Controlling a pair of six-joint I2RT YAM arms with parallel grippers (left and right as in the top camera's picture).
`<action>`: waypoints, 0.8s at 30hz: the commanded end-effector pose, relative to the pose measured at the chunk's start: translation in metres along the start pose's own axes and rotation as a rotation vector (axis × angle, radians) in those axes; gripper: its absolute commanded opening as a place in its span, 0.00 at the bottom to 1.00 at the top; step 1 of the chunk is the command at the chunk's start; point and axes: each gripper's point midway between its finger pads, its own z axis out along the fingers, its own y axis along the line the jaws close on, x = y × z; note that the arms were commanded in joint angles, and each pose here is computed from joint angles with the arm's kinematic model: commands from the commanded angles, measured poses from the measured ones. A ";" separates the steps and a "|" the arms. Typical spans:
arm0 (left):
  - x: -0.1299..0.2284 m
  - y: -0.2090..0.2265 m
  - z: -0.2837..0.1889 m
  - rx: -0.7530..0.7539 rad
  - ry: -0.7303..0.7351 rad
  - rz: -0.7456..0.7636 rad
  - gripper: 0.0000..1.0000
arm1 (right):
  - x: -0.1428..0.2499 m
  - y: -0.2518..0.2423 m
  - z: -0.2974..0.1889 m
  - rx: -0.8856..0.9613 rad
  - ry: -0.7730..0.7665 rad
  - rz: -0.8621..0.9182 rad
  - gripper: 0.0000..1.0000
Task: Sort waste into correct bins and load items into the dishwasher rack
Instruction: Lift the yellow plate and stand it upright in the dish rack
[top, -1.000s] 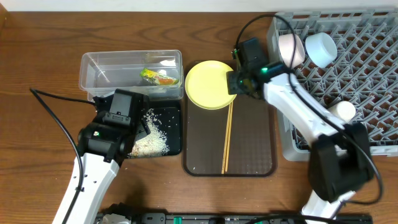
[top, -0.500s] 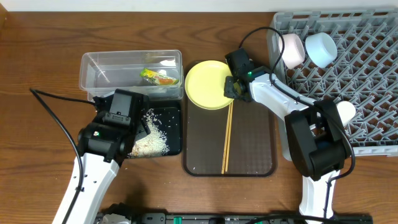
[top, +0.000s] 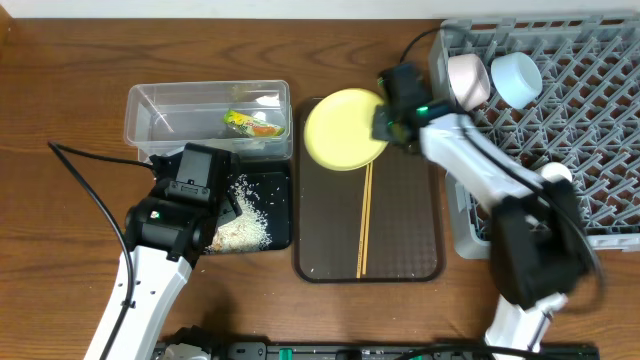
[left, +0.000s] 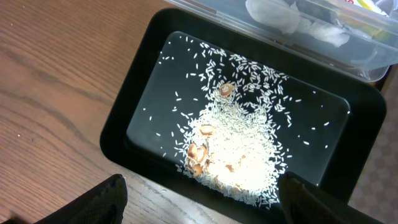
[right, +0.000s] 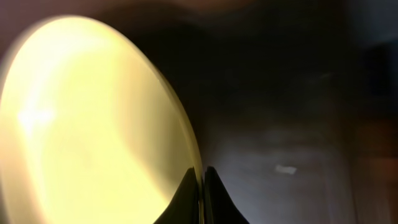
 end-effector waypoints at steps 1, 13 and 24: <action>-0.007 0.001 -0.004 -0.001 -0.017 -0.019 0.80 | -0.060 -0.031 -0.077 0.068 -0.206 -0.063 0.01; -0.007 0.001 -0.004 -0.001 -0.017 -0.020 0.80 | -0.108 -0.197 -0.225 0.750 -0.341 -0.355 0.01; -0.006 0.001 -0.004 -0.001 -0.017 -0.019 0.80 | -0.073 -0.238 -0.220 0.935 -0.143 -0.324 0.01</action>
